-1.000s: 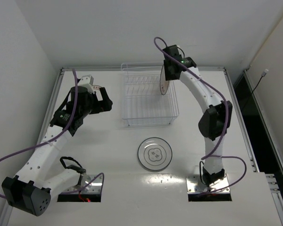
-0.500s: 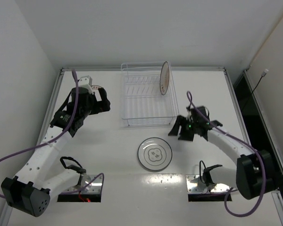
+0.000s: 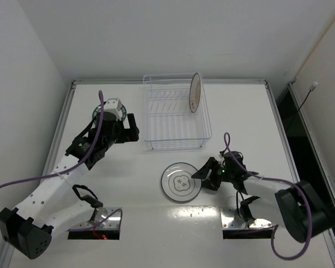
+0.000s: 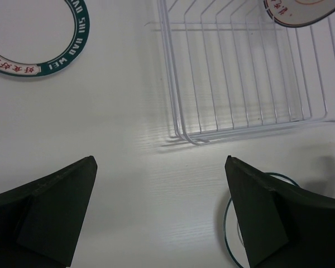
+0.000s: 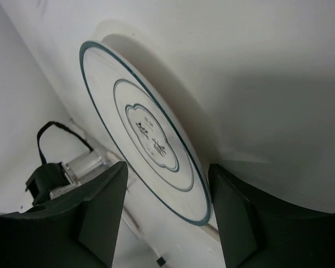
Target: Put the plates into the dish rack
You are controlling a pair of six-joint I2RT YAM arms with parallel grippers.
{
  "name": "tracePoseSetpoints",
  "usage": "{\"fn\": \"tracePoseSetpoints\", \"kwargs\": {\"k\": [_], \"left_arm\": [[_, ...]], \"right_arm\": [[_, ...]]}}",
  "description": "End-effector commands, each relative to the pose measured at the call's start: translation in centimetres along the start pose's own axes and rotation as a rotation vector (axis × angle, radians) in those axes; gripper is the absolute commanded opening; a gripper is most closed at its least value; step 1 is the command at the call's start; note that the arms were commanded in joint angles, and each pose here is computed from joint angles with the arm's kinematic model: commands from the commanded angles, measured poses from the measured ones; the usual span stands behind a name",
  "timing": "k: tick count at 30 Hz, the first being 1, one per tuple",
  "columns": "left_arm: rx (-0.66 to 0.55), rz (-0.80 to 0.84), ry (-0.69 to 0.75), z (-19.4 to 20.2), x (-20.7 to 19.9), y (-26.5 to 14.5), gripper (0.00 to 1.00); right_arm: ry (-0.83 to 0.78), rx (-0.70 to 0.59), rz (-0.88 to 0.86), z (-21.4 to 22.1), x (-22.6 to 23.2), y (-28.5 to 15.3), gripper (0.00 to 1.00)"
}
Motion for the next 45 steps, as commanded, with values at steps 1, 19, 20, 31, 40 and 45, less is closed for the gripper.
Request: {"fn": "tracePoseSetpoints", "kwargs": {"k": [1, 19, 20, 31, 40, 45], "left_arm": [[-0.079, -0.009, 0.045, -1.5, -0.2, -1.3, 0.99], [-0.219, -0.12, 0.109, -3.1, 1.1, -4.0, 0.99], [-0.228, -0.119, 0.106, -3.3, 1.1, -4.0, 0.99], [-0.262, -0.086, 0.183, -3.8, -0.7, -4.1, 0.99], [-0.199, -0.074, 0.169, -3.2, -0.9, -4.3, 0.99], [-0.149, -0.083, 0.184, -2.6, -0.8, -4.2, 0.99]], "right_arm": [[0.053, -0.011, 0.117, 0.4, -3.4, 1.3, 0.58], [-0.394, -0.192, 0.401, 1.4, 12.0, -10.6, 0.0], [-0.404, -0.241, 0.389, 1.2, 13.6, -12.0, 0.0], [-0.677, -1.016, 0.503, -11.1, 36.3, -16.1, 0.0], [-0.712, -1.181, 0.533, -18.0, 39.7, -9.5, 0.0], [-0.769, -1.242, 0.587, -20.4, 40.8, -5.9, 0.0]]}}
Point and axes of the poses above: each gripper's point midway between its finger pads, its own y axis out along the fingers, its own x axis along the line the jaws close on, z = x × y, the point moved 4 cm from there along -y, back along the fingers, and after that the axes turned 13 degrees about y, right-handed, at the moved point
